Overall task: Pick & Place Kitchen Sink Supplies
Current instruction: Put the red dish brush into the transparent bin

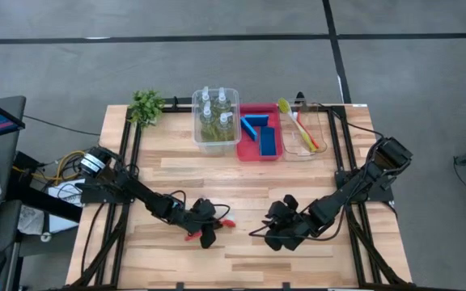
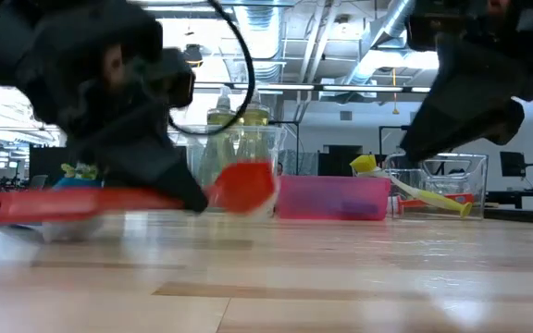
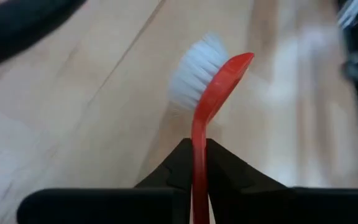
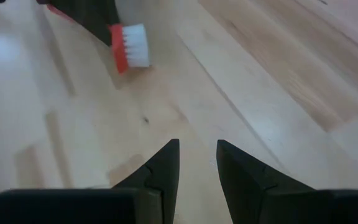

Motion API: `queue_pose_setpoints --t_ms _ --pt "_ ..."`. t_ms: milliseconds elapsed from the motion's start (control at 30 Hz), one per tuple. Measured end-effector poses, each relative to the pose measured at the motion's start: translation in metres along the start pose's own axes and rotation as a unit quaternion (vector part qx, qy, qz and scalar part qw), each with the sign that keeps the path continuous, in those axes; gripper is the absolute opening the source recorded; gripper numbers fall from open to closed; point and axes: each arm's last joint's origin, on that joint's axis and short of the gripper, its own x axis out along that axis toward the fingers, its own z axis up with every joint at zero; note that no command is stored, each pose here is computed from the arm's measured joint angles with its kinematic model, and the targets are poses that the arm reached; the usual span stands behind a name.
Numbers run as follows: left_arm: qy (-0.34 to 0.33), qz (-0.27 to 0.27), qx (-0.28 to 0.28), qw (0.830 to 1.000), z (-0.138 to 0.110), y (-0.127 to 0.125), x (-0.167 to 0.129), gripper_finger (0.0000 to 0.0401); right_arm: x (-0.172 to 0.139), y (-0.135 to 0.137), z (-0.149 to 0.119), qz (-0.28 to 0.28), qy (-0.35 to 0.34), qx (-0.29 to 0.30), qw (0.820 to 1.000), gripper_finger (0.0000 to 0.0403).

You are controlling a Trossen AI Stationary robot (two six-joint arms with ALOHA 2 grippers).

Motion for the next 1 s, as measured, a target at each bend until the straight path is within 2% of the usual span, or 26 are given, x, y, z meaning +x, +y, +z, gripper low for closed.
queue_pose_setpoints --t_ms 167,267,400,533,733,867,1000 --pt "-0.054 -0.015 -0.025 0.998 0.027 -0.005 -0.016 0.0019 -0.001 0.011 0.006 0.048 -0.030 0.001 0.998 0.0100" --pt "-0.116 -0.030 -0.043 0.992 0.053 -0.008 -0.034 0.0020 -0.002 0.019 0.012 0.084 -0.057 -0.007 0.995 0.0101" --pt "-0.203 -0.061 -0.059 0.976 0.086 -0.012 -0.060 0.0029 -0.006 0.029 0.021 0.131 -0.098 -0.021 0.986 0.0101" --pt "-0.277 -0.088 -0.064 0.955 0.110 -0.014 -0.082 0.0022 -0.010 0.037 0.033 0.167 -0.149 -0.022 0.974 0.0101" --pt "-0.346 -0.129 -0.083 0.926 0.125 -0.018 -0.092 0.0023 -0.011 0.039 0.059 0.187 -0.235 0.013 0.954 0.0101" --pt "-0.348 -0.133 -0.084 0.924 0.129 -0.024 -0.088 0.0023 -0.009 0.035 0.074 0.192 -0.269 0.040 0.943 0.0109" --pt "-0.349 -0.140 -0.074 0.924 0.133 -0.035 -0.081 0.0024 -0.005 0.030 0.084 0.195 -0.280 0.051 0.939 0.0137"
